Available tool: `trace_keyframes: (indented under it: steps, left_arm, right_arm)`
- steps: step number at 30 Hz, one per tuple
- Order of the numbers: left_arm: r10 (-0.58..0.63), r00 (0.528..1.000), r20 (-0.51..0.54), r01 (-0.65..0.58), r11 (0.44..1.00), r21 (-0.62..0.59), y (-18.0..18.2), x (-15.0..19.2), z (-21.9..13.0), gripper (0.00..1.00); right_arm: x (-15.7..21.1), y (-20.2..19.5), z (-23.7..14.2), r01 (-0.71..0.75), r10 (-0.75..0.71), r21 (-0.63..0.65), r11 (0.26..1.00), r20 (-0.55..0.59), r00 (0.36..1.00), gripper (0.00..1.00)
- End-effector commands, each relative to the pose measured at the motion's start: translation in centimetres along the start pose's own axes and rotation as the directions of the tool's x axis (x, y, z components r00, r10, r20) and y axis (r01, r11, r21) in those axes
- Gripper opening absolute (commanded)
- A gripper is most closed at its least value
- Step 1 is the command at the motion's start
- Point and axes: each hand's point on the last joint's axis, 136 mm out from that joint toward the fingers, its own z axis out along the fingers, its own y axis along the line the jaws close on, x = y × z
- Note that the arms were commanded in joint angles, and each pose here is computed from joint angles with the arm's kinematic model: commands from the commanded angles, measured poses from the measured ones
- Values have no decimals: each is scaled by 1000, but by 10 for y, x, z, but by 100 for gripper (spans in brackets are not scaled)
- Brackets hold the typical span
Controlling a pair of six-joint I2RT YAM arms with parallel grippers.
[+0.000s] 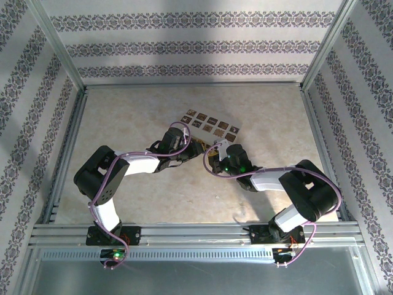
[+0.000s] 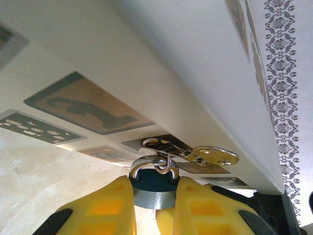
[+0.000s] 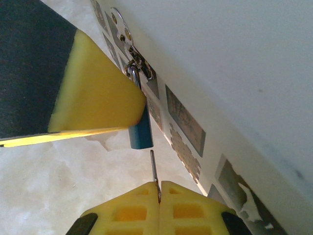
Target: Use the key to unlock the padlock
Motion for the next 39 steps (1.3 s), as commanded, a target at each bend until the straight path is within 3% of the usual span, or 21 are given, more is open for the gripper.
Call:
trace_keyframes:
  steps: [1,28,39]
  left_arm:
    - [23,1000,12,-23,998,62,-23,-2,2,19]
    - [28,999,25,-29,998,53,-21,-4,3,19]
    - [30,999,24,-31,998,46,-19,-4,3,19]
  right_arm:
    - [-20,4,3,-10,11,-18,1000,55,998,0]
    - [-1,4,-3,-22,22,-24,999,17,1000,0]
    - [-12,9,-6,-17,19,-40,999,44,999,0]
